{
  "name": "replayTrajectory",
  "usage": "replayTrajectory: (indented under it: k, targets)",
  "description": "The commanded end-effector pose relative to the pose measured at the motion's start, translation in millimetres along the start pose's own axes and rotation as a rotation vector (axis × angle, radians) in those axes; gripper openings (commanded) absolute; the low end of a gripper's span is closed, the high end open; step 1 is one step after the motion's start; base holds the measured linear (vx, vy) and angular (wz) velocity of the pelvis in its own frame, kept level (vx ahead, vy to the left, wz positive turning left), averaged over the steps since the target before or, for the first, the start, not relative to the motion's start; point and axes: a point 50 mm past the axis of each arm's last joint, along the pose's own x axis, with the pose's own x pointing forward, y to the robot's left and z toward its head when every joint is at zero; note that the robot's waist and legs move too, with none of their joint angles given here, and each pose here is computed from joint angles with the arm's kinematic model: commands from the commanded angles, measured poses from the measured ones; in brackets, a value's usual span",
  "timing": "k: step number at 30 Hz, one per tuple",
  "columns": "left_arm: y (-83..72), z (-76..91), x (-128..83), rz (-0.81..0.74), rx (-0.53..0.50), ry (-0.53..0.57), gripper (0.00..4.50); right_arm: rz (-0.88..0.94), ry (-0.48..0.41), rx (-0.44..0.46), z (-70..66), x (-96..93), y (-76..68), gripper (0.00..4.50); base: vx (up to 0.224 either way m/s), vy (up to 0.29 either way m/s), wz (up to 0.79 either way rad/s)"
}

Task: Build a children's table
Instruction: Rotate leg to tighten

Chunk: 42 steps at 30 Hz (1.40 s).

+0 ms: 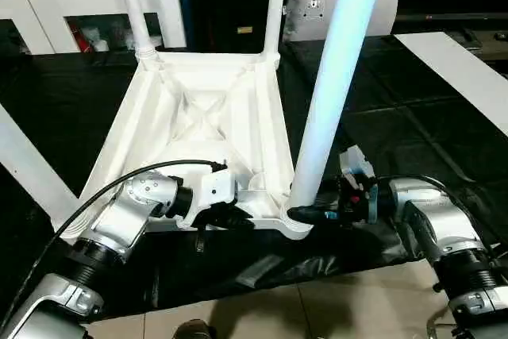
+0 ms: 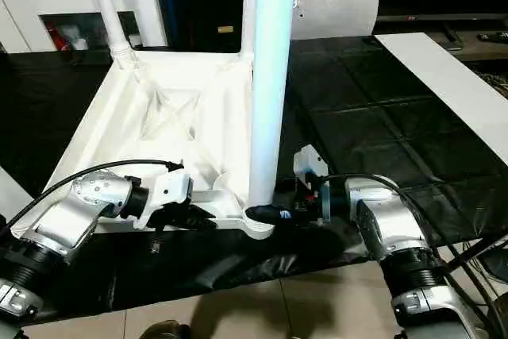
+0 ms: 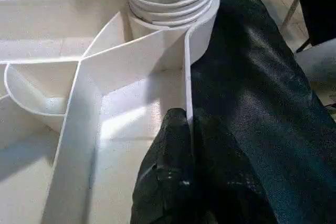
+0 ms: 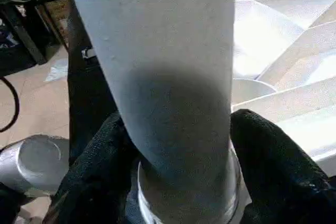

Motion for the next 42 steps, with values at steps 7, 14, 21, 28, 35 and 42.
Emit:
replayTrajectory:
  k: [7,14,21,28,35,42]
  targets:
    - [-8.5,-0.2,10.8,-0.06,0.011,0.01,0.0,0.038,-0.003,0.017,3.6,-2.7,1.0,2.21,0.0,0.0,0.0]
    - [-6.8,1.0,12.5,0.009,-0.052,-0.009,0.0,-0.025,0.0,0.041,-4.7,9.7,5.1,2.07,0.0,0.0,0.0]
    - [3.4,11.1,17.9,0.188,-0.144,-0.048,0.0,-0.311,-0.007,0.094,-9.6,33.0,-10.3,2.0,-0.014,0.001,-0.02]
    - [18.5,48.6,50.2,0.44,-0.254,-0.136,0.0,-0.671,-0.059,0.24,4.4,75.7,-32.5,1.99,-0.017,0.014,-0.08]
    - [28.5,69.2,68.2,0.55,-0.238,-0.146,0.0,-0.7,-0.101,0.231,11.8,91.4,-33.8,2.75,0.0,0.0,0.0]
    - [30.6,53.1,51.3,0.554,-0.175,-0.091,0.0,-0.645,-0.193,0.156,15.6,64.3,-33.4,3.5,0.0,0.0,0.0]
